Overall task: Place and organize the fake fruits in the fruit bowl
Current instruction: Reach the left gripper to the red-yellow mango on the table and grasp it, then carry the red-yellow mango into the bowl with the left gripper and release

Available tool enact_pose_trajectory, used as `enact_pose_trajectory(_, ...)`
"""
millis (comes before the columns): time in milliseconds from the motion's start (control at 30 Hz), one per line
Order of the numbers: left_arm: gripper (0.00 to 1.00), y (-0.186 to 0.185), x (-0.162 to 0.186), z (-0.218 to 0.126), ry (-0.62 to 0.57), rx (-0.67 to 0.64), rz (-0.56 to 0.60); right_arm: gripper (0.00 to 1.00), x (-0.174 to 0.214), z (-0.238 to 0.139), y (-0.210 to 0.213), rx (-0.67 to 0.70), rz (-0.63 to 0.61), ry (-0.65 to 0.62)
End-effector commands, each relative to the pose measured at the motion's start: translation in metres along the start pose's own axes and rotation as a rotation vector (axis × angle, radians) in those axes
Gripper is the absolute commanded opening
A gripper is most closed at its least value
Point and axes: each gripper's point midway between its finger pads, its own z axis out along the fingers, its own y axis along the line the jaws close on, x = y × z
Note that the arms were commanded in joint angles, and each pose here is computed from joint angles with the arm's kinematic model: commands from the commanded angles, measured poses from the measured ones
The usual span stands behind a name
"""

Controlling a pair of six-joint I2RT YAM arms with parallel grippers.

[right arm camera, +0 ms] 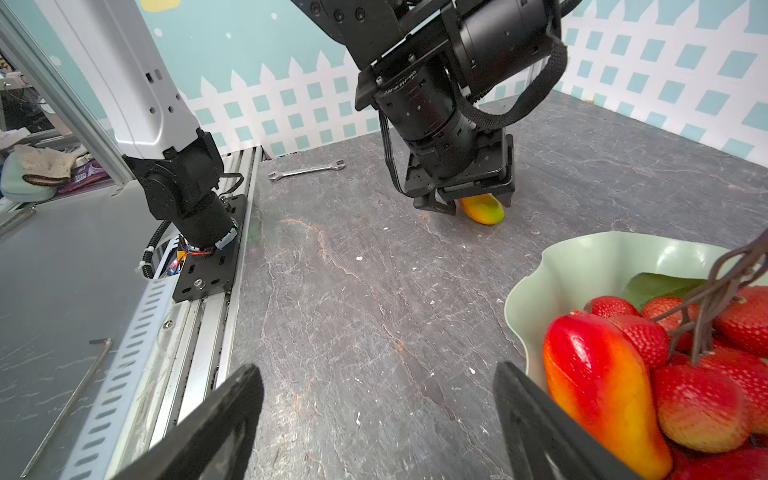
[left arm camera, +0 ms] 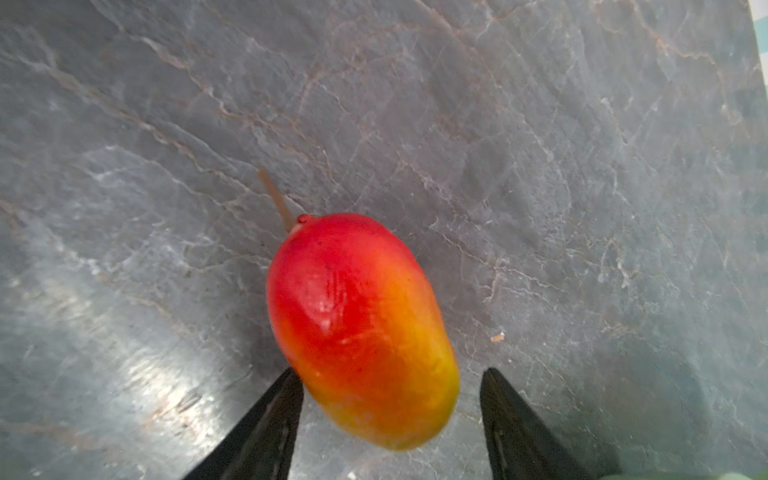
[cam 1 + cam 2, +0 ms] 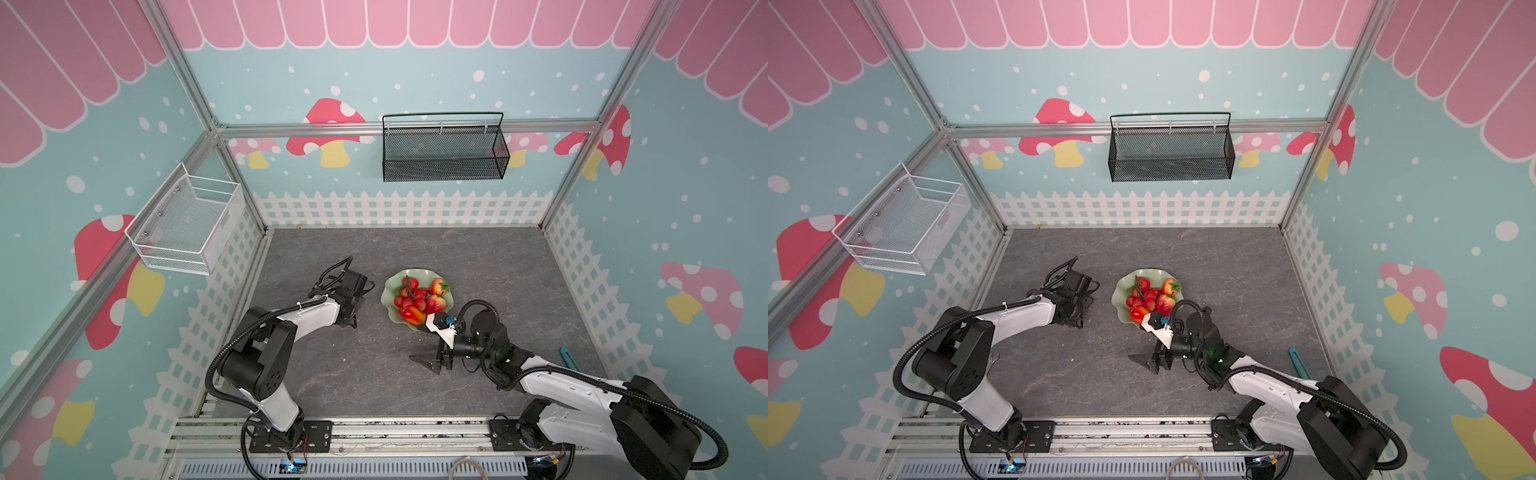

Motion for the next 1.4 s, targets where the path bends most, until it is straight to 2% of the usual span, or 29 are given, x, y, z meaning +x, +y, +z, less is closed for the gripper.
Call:
enact_pose_trajectory(0, 0.64, -0.01, -0.014, 0.001, -0.066, 0.01, -0.049, 0.9, -0.013, 0.001, 0.001, -0.009, -0.043, -0.028)
enact_pose_trajectory(133, 0.61, -0.003, -0.024, 0.01, -0.079, -0.021, -0.061, 0.9, -0.012, 0.002, 0.001, -0.014, -0.041, -0.024)
enact_pose_trajectory(400, 0.61, 0.005, -0.027, 0.024, -0.062, -0.039, -0.069, 0.9, -0.01, 0.004, 0.002, -0.023, -0.035, -0.016)
enact_pose_trajectory(500, 0.53, 0.006, -0.028, 0.026, -0.064, -0.04, -0.063, 0.9, -0.008, 0.005, 0.002, -0.024, -0.033, -0.011)
enact_pose_trajectory(567, 0.4, 0.003, -0.029, 0.023, -0.068, -0.025, -0.044, 0.9, -0.008, 0.005, 0.001, -0.02, -0.033, -0.009)
enact_pose_trajectory(633, 0.36, -0.001, -0.03, 0.017, -0.072, 0.0, -0.015, 0.9, -0.01, 0.002, -0.004, 0.009, -0.028, -0.015)
enact_pose_trajectory(767, 0.37, -0.031, -0.018, -0.008, -0.053, 0.123, 0.143, 0.9, -0.008, -0.011, -0.035, 0.141, 0.046, -0.025)
enact_pose_trajectory(833, 0.37, -0.048, -0.008, -0.03, -0.067, 0.19, 0.235, 0.89, -0.009, -0.019, -0.046, 0.157, 0.086, -0.04)
enact_pose_trajectory(1000, 0.37, -0.088, 0.017, -0.074, -0.083, 0.36, 0.434, 0.9, -0.011, -0.026, -0.051, 0.194, 0.083, -0.065)
enact_pose_trajectory(1167, 0.36, -0.109, 0.05, -0.078, 0.0, 0.42, 0.601, 0.9, -0.007, -0.026, -0.057, 0.215, 0.104, -0.054)
enact_pose_trajectory(1367, 0.38, -0.126, 0.083, -0.078, 0.003, 0.422, 0.761, 0.9, -0.006, -0.029, -0.059, 0.226, 0.107, -0.056)
